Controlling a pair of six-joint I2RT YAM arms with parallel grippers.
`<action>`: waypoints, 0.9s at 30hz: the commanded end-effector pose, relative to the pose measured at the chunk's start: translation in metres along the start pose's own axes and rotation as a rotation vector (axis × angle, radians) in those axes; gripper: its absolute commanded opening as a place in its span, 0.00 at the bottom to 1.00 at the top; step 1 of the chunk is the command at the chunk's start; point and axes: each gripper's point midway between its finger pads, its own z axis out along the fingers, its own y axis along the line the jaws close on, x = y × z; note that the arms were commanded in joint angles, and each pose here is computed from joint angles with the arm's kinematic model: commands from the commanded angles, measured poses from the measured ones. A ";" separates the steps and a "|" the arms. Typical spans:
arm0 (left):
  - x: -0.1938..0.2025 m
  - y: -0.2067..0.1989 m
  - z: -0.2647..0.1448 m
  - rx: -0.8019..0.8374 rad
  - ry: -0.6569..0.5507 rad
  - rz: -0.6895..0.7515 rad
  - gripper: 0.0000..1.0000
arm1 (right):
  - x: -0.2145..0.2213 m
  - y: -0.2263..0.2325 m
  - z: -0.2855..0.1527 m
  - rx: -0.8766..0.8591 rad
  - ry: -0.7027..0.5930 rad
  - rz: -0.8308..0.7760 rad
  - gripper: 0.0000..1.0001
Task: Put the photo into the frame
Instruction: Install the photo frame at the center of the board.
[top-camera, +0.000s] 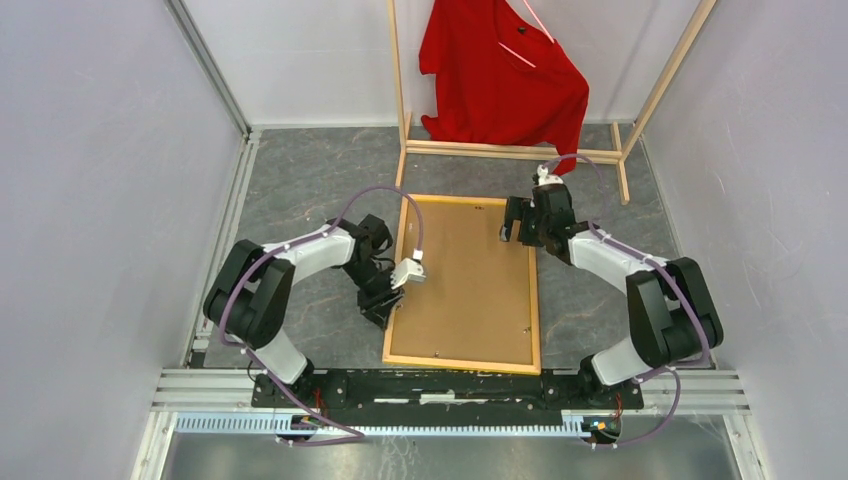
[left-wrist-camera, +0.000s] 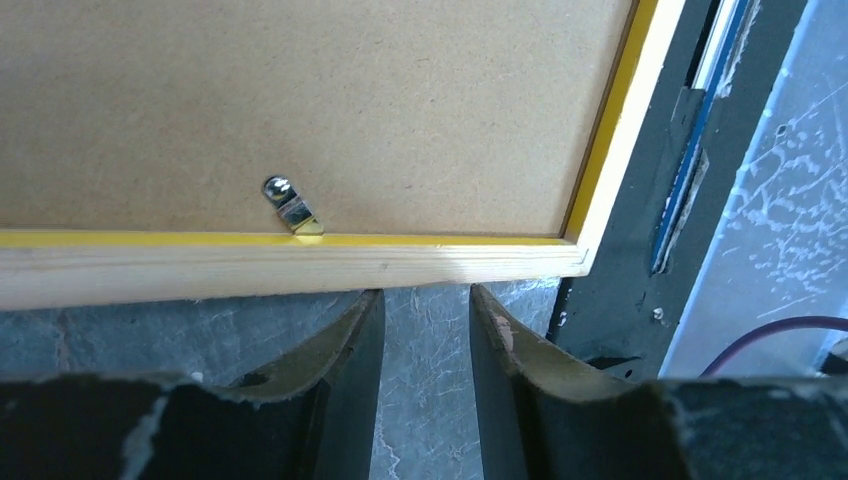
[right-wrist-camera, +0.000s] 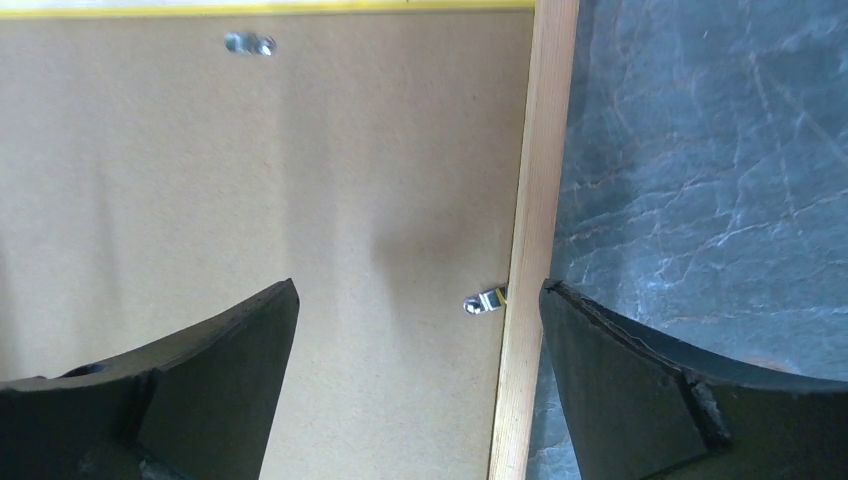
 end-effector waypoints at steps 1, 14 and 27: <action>-0.016 0.015 -0.025 -0.020 -0.136 0.008 0.43 | -0.023 -0.002 -0.017 0.027 -0.048 -0.030 0.98; -0.060 0.078 -0.054 0.052 -0.433 -0.342 0.37 | 0.031 0.082 -0.094 -0.454 -0.106 0.237 0.58; -0.055 0.098 -0.041 0.033 -0.422 -0.411 0.30 | 0.117 0.205 -0.117 -0.682 0.043 0.228 0.46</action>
